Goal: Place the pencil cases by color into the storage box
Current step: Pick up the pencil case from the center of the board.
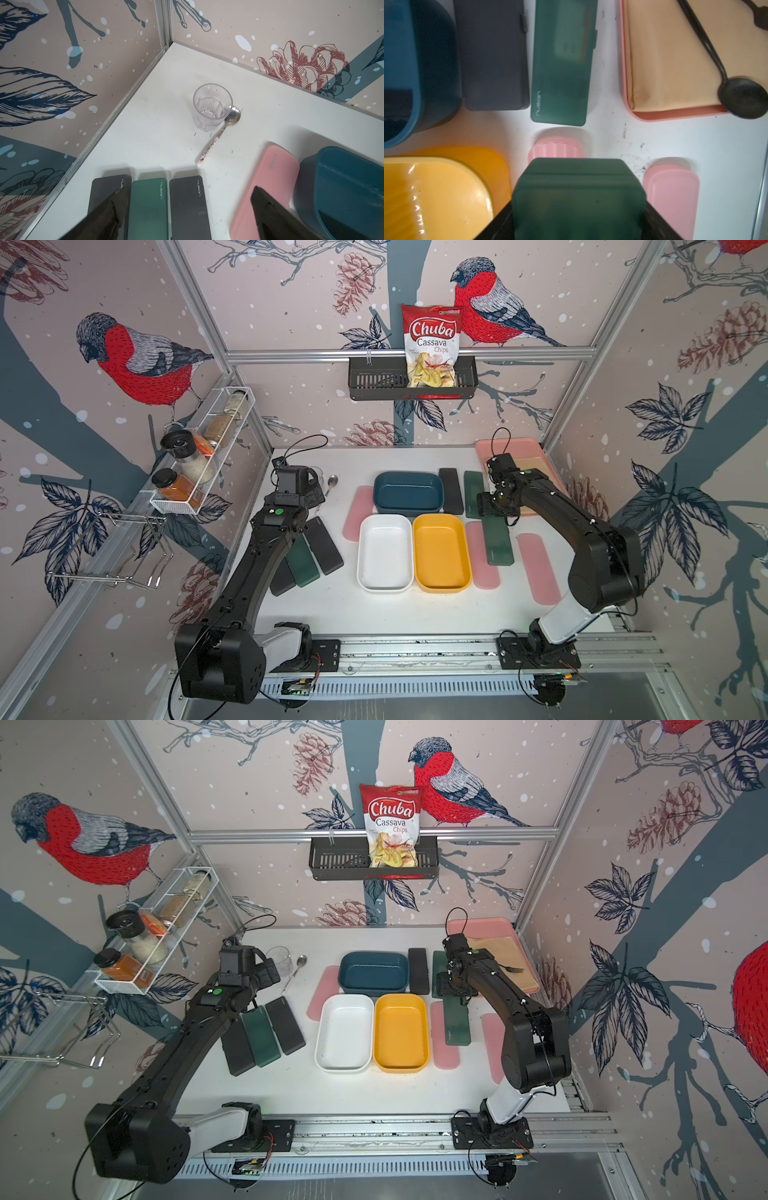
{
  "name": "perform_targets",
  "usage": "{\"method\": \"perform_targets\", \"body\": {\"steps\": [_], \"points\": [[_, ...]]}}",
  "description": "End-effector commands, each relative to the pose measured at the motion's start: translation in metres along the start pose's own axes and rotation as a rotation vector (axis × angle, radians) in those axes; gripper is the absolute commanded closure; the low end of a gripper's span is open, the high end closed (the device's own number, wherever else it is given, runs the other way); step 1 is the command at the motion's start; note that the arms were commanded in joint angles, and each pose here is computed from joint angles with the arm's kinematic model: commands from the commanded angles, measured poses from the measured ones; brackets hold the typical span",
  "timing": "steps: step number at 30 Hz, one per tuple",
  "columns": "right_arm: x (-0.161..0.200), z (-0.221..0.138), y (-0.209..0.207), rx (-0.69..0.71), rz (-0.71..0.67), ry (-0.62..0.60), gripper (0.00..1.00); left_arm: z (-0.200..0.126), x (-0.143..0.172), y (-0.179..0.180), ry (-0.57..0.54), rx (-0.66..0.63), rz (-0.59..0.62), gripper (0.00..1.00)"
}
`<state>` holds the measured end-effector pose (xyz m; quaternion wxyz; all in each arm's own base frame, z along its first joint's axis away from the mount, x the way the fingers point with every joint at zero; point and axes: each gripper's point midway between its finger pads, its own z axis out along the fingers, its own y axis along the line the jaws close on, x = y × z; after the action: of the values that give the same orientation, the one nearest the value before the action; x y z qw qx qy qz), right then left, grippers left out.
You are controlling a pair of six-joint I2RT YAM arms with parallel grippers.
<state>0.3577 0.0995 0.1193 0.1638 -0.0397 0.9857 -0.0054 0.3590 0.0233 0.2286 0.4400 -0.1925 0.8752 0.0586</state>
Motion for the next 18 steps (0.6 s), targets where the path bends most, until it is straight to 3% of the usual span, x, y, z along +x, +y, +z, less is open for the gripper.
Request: {"method": "perform_targets", "body": {"steps": [1,8,18], "points": [[0.007,-0.008,0.012,0.024,0.047,0.013,0.49,-0.004,0.008,-0.002,0.041,0.024,0.001,0.03],[0.016,-0.021,0.061,-0.020,0.029,-0.004,0.49,-0.012,0.013,0.003,0.040,0.024,-0.055,0.03],[0.027,-0.010,0.113,-0.064,-0.013,0.010,0.49,-0.014,0.029,0.003,0.059,0.051,-0.087,0.03]]}}
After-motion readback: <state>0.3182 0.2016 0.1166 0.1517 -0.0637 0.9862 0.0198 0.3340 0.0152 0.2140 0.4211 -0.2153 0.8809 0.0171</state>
